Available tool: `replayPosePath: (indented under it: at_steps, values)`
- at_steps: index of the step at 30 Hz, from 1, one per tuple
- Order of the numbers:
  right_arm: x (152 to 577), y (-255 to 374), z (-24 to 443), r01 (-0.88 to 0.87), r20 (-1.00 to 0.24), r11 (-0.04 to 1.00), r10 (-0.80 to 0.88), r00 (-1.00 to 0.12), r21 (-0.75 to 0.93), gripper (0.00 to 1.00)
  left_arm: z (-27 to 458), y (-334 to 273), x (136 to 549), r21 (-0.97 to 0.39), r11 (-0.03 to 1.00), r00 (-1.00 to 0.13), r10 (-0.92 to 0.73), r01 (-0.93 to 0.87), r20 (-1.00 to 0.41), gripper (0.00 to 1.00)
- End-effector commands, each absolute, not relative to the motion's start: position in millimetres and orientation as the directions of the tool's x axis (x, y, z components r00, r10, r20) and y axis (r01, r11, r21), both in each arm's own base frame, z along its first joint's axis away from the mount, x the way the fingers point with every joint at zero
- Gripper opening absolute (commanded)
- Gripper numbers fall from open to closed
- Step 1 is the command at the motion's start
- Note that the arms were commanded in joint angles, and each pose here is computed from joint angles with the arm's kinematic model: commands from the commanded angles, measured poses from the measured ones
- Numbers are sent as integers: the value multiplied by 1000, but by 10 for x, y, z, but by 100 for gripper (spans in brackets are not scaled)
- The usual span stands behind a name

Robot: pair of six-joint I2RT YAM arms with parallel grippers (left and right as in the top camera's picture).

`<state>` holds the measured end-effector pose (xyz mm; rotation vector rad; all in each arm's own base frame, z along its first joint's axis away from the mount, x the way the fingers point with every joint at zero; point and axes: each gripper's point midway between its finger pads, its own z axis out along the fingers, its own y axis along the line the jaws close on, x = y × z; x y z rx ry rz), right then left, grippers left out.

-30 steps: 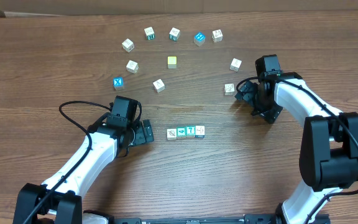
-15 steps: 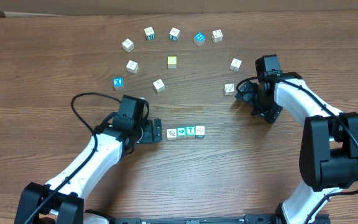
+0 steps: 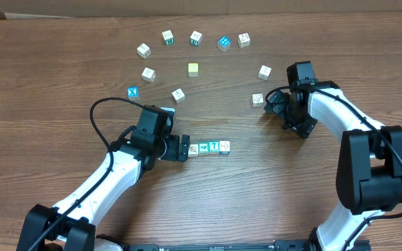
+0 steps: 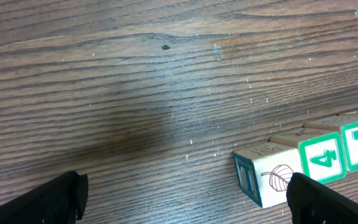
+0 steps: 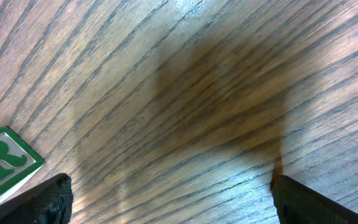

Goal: Form a horizontal line

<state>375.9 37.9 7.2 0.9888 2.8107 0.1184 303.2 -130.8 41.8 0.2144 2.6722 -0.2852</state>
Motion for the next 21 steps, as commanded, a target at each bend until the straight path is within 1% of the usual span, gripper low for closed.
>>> replayPosePath:
  at_steps: [1, 12, 21]
  values:
    - [3722, 336, -3, 617, -120, 780, 626, -771, 104, 100, 475, -1378, 3009, -187, 953, -879, 129, 237, -459, 99]
    - [3722, 336, -3, 617, -120, 780, 626, -771, 104, 100, 560, -1510, 3084, -239, 932, -857, 122, 272, -500, 100]
    - [3722, 336, -3, 617, -120, 780, 626, -771, 104, 100, 596, -1512, 3091, -241, 930, -849, 119, 277, -515, 100]
